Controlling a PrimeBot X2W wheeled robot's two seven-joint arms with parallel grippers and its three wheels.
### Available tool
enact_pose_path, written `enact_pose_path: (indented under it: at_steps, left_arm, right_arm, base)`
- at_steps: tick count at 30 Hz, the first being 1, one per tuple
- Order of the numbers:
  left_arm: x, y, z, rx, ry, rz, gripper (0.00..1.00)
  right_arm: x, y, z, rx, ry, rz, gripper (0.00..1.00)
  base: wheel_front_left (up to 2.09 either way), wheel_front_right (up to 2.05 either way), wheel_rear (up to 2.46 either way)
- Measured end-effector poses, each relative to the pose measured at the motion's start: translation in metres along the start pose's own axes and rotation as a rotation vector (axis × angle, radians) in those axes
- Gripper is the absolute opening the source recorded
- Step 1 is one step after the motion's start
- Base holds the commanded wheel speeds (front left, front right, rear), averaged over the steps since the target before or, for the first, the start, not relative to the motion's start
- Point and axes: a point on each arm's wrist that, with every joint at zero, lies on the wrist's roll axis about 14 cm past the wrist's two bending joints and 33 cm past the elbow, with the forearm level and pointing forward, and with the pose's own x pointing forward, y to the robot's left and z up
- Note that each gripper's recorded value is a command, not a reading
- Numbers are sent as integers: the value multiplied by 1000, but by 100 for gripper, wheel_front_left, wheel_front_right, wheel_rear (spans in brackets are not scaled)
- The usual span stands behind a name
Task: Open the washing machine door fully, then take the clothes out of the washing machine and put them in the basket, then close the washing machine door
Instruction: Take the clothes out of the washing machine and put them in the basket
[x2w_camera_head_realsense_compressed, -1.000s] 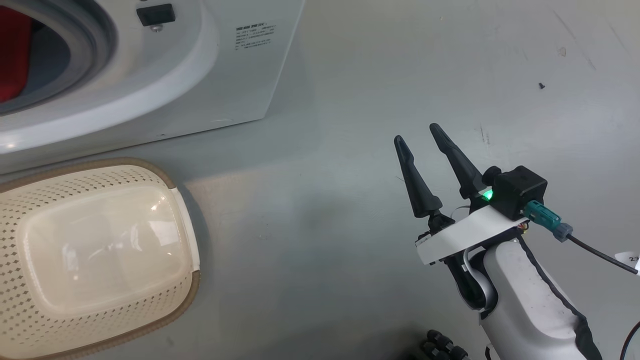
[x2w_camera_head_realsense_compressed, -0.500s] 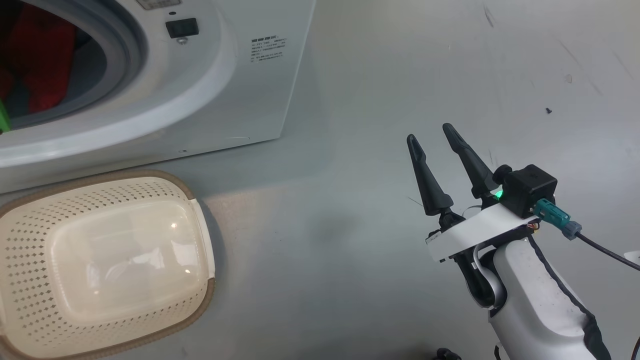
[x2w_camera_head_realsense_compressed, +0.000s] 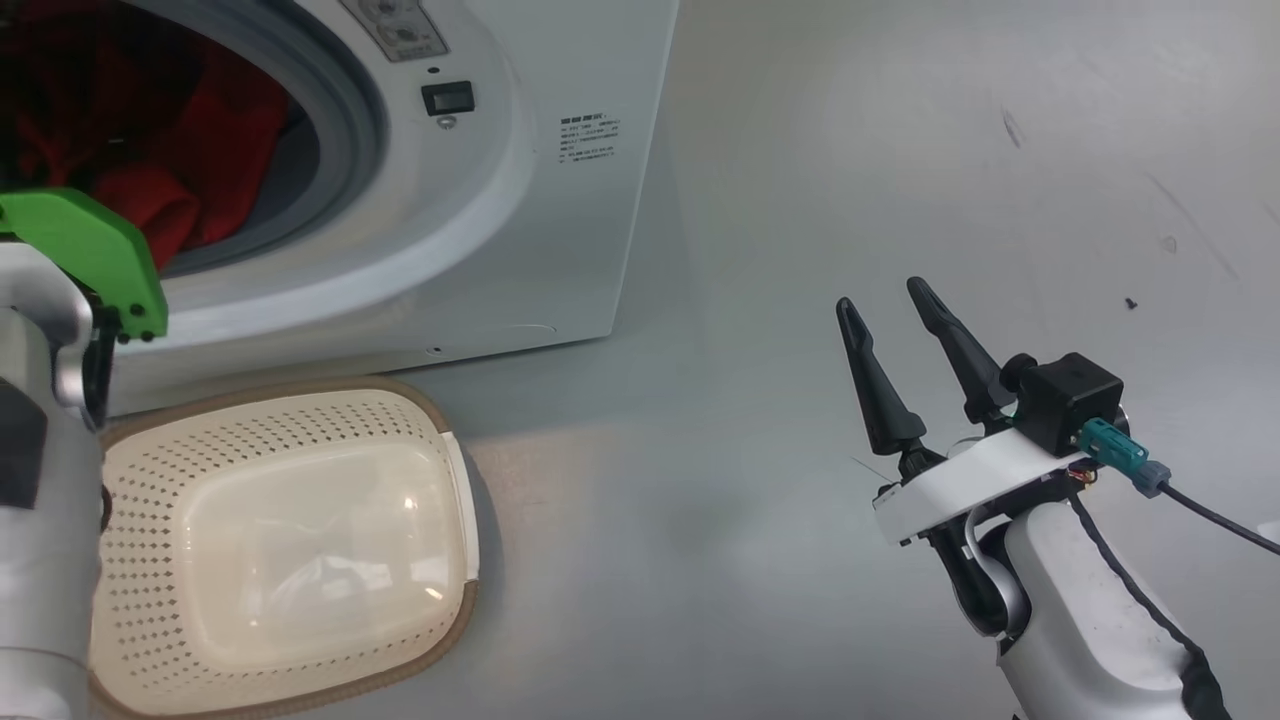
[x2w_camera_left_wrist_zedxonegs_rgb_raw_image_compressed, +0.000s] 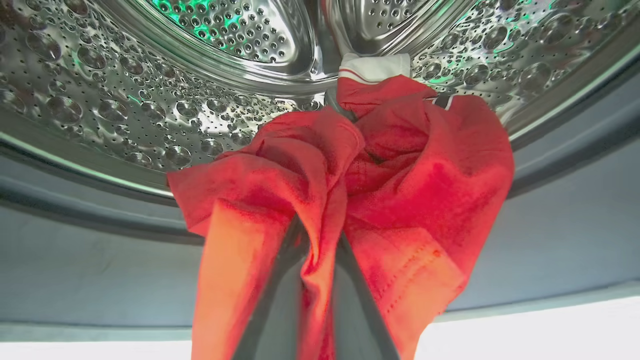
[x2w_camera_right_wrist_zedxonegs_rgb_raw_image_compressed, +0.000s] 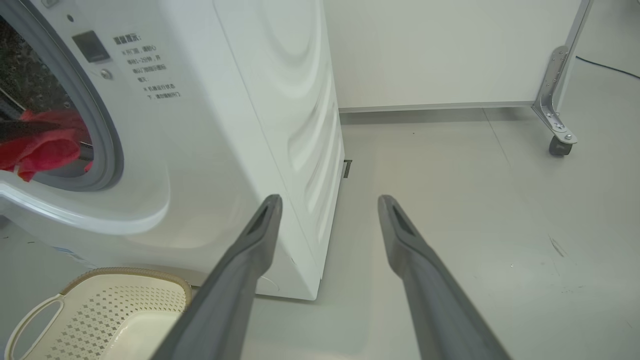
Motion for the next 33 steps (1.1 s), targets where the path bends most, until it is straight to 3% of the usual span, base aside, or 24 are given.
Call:
enact_pose_path:
  at_steps: [21, 33]
  left_arm:
    - [-92, 22, 12, -95, -209, 19, 0]
    - [-125, 24, 15, -90, -293, 14, 0]
  right_arm:
    - [-28, 39, 17, -6, -46, 85, 100]
    - [-43, 52, 21, -3, -66, 108, 100]
  base:
    - [0, 0, 0]
    - [0, 0, 0]
